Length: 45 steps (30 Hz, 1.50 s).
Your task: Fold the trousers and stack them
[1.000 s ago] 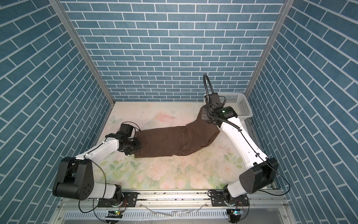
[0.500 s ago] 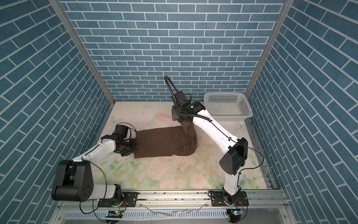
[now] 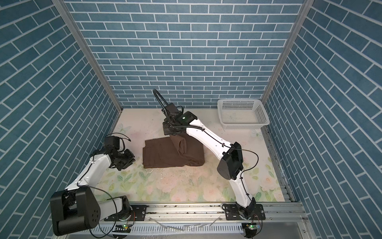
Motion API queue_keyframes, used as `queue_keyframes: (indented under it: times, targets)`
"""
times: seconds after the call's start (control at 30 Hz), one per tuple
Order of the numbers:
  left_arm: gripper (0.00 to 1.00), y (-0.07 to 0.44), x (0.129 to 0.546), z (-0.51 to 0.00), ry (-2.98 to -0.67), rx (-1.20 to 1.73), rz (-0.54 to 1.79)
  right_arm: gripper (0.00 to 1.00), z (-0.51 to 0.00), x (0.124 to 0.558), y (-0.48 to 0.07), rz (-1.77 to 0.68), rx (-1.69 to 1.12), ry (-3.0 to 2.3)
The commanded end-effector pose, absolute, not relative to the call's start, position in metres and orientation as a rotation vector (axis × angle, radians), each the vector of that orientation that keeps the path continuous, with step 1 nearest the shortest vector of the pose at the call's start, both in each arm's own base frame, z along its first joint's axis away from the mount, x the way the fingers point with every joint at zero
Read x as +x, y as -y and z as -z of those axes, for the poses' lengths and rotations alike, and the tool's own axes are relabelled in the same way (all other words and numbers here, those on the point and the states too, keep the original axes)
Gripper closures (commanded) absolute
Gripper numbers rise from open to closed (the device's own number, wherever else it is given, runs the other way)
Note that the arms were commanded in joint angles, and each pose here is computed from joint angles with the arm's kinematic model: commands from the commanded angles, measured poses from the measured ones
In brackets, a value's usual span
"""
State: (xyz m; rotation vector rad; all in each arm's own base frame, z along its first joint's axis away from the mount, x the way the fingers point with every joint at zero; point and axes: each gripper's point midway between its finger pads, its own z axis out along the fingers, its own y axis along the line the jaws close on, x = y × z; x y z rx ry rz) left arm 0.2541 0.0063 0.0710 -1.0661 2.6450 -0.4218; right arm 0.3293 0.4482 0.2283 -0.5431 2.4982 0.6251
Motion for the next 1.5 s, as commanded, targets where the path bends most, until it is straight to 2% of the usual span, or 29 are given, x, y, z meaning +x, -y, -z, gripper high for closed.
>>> queue_keyframes:
  times: [0.0, 0.37, 0.7, 0.73, 0.8, 0.87, 0.93, 1.0, 1.1, 1.2, 1.37, 1.47]
  targets:
    - [0.78, -0.001, 0.242, -0.055, -2.705, -1.081, 0.449, 1.0, -0.247, 0.322, -0.478, -0.784, -0.534, -2.45]
    - [0.87, 0.006, 0.241, -0.018, -2.733, -1.142, 0.501, 1.0, -0.206, 0.299, -0.533, -0.936, -0.593, -2.495]
    - [0.88, 0.012, 0.245, -0.003, -2.765, -1.136, 0.508, 1.0, -0.187, 0.282, -0.577, -1.079, -0.663, -2.476]
    - [0.88, 0.012, 0.245, -0.003, -2.766, -1.134, 0.506, 0.98, -0.186, 0.281, -0.58, -1.104, -0.668, -2.473]
    - [0.88, 0.012, 0.244, -0.002, -2.77, -1.133, 0.504, 0.77, -0.186, 0.278, -0.589, -1.167, -0.679, -2.46]
    - [0.87, 0.012, 0.244, -0.003, -2.772, -1.133, 0.502, 0.62, -0.184, 0.276, -0.594, -1.204, -0.691, -2.457]
    - [0.84, 0.012, 0.242, -0.005, -2.774, -1.13, 0.498, 0.55, -0.185, 0.273, -0.597, -1.243, -0.705, -2.451]
    - [0.82, 0.011, 0.241, -0.008, -2.776, -1.125, 0.485, 0.54, -0.188, 0.272, -0.598, -1.271, -0.717, -2.44]
    - [0.82, 0.009, 0.241, -0.017, -2.774, -1.116, 0.467, 0.58, -0.195, 0.274, -0.592, -1.3, -0.724, -2.412]
    - [0.8, 0.007, 0.243, -0.031, -2.752, -1.105, 0.459, 0.68, -0.198, 0.292, -0.566, -1.272, -0.667, -2.41]
    - [0.68, 0.009, 0.261, -0.078, -2.612, -1.046, 0.519, 0.98, -0.195, 0.328, -0.481, -1.148, -0.494, -2.441]
    - [0.67, 0.02, 0.281, -0.101, -2.542, -0.973, 0.592, 1.0, -0.175, 0.335, -0.423, -0.995, -0.442, -2.5]
